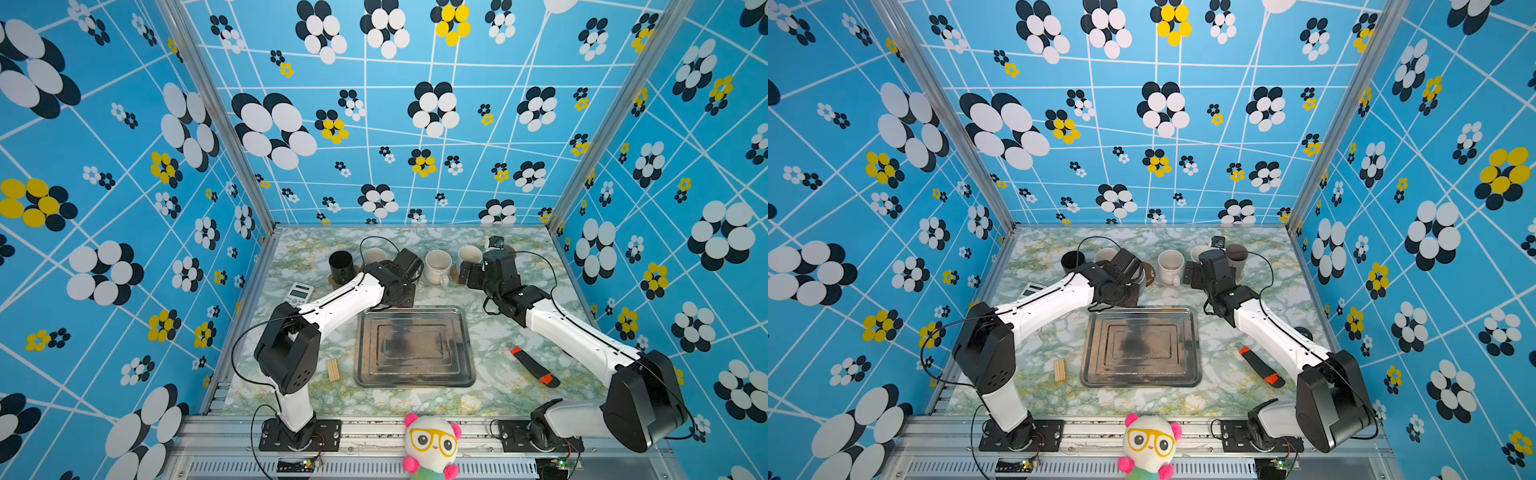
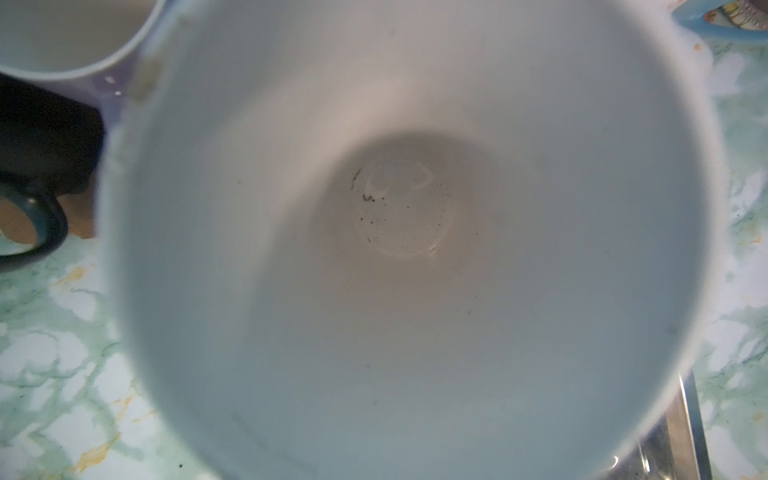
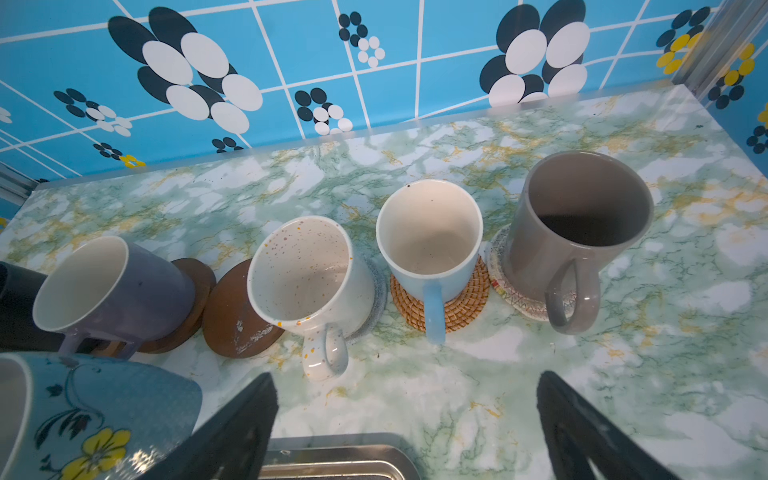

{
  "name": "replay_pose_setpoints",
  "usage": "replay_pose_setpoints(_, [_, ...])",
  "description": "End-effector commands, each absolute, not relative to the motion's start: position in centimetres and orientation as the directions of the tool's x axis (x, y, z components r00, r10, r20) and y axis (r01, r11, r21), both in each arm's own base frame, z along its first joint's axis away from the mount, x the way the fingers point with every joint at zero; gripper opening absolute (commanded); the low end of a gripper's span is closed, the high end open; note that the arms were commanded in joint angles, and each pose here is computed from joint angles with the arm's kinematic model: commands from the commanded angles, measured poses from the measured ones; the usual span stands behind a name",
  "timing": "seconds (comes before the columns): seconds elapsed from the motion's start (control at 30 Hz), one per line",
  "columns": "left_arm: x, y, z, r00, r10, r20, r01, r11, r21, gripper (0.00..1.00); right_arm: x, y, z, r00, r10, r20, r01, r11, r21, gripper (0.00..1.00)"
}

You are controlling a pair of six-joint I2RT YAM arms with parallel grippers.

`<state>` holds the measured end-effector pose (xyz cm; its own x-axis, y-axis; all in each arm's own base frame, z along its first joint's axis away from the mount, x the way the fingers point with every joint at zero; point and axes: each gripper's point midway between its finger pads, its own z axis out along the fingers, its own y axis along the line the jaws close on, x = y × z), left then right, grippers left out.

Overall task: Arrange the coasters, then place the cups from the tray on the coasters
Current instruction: 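Carry the light blue mug with the left gripper toward the empty wooden coaster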

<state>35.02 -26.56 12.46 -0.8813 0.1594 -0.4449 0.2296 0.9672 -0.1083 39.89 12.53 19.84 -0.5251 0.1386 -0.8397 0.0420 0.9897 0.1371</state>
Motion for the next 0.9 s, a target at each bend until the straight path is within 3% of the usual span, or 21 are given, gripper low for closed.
replay_pose_setpoints(0.0, [37.1, -27.6, 14.4, -0.85, 0.159, -0.502, 0.254, 0.959, -0.126, 0.0, 40.4, 12.4, 20.9, -0.511, 0.138, -0.848, 0.038, 0.99, 0.138, 0.99])
replay_pose_setpoints(0.87, [42.1, -27.8, 12.4, -0.86, 0.196, -0.471, 0.258, 0.963, -0.071, 0.0, 40.6, 12.4, 20.7, -0.52, 0.14, -0.843, 0.033, 0.989, 0.144, 0.99])
